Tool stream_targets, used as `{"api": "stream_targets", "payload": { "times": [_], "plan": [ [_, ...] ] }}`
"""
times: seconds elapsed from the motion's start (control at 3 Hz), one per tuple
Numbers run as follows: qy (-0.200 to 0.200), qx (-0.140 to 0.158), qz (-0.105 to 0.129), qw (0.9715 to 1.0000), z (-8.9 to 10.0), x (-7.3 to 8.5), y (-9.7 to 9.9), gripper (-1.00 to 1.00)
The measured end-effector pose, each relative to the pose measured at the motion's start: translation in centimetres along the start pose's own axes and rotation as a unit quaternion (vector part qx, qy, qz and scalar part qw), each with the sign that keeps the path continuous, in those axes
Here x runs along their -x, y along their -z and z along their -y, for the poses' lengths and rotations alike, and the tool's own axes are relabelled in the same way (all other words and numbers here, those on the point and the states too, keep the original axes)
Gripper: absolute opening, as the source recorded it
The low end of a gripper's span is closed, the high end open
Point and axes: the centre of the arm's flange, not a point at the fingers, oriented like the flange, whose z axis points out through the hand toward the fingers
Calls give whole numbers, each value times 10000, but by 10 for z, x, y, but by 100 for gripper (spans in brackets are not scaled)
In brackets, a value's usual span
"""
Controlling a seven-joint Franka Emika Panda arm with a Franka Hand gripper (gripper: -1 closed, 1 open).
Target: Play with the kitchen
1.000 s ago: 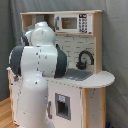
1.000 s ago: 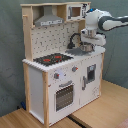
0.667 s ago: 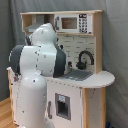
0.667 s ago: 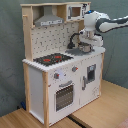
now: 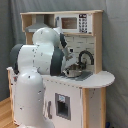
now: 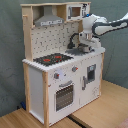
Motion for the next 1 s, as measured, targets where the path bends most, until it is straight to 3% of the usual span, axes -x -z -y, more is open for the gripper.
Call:
{"api": "stream_targets", "payload": {
  "times": [1.0],
  "plan": [
    [352, 158, 14, 9993, 14, -48, -22, -100]
  ]
}}
